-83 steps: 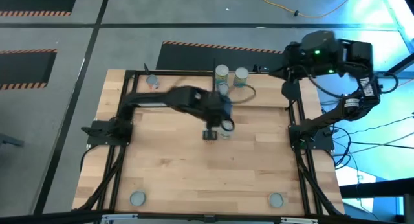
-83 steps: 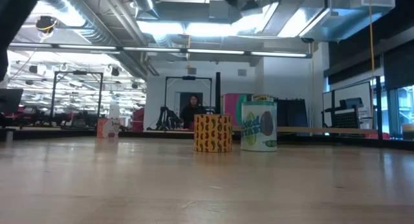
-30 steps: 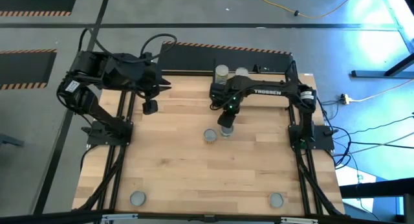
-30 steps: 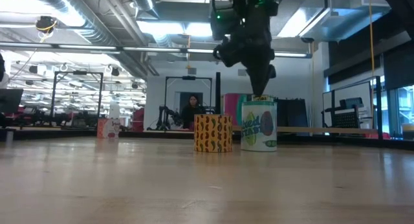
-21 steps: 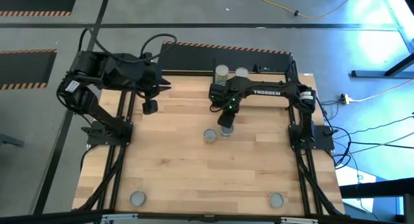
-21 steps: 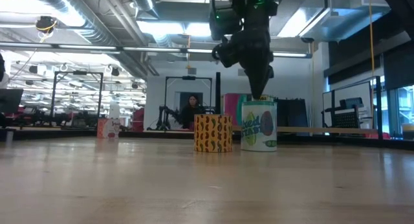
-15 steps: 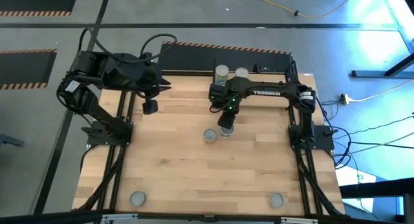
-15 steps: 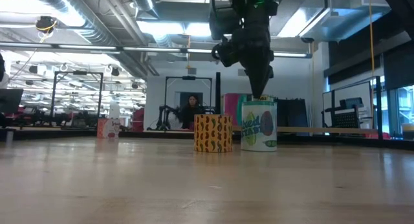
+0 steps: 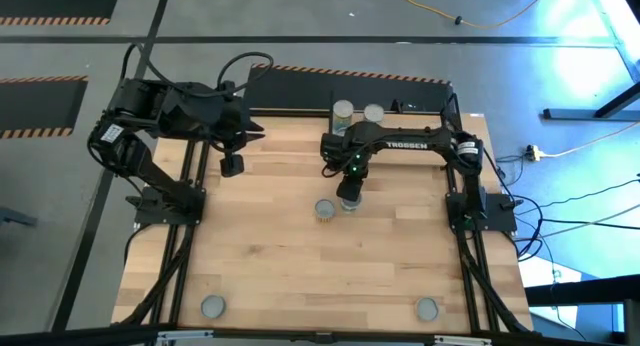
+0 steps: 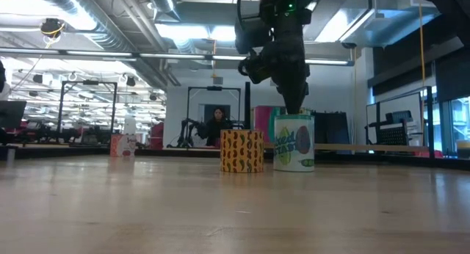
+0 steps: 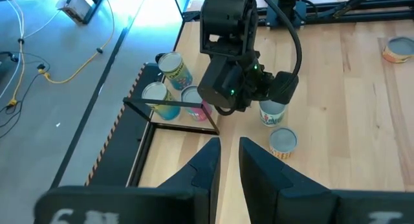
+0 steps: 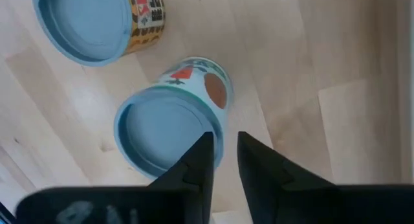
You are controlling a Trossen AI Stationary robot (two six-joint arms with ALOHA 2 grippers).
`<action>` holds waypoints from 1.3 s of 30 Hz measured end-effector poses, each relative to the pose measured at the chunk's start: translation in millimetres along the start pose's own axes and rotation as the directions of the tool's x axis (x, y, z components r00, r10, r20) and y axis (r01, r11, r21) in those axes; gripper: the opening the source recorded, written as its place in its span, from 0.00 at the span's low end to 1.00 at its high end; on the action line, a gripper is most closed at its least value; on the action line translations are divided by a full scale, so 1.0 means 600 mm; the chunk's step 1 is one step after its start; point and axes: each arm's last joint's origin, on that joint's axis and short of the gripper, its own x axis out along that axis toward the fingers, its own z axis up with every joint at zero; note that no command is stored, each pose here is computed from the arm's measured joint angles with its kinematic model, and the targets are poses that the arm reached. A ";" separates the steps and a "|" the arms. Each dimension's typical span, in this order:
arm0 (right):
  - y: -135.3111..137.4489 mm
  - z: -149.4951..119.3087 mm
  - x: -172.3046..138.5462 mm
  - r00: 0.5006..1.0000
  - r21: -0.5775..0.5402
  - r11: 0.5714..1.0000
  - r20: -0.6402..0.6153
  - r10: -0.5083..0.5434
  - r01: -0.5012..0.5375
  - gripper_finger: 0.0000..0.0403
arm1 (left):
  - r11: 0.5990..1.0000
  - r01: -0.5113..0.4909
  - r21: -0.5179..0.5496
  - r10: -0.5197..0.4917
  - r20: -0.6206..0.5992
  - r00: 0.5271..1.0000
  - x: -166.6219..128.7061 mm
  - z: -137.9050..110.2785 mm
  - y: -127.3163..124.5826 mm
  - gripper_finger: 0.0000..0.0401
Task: Pick and place cans onto a shelf
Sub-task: Put the canned mixed vegetables on the shelf
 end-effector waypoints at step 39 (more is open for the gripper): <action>0.010 0.001 0.010 0.998 -0.059 0.996 -0.004 -0.067 0.067 0.01 | 1.000 0.000 0.000 0.000 0.000 1.000 0.000 0.000 0.000 0.13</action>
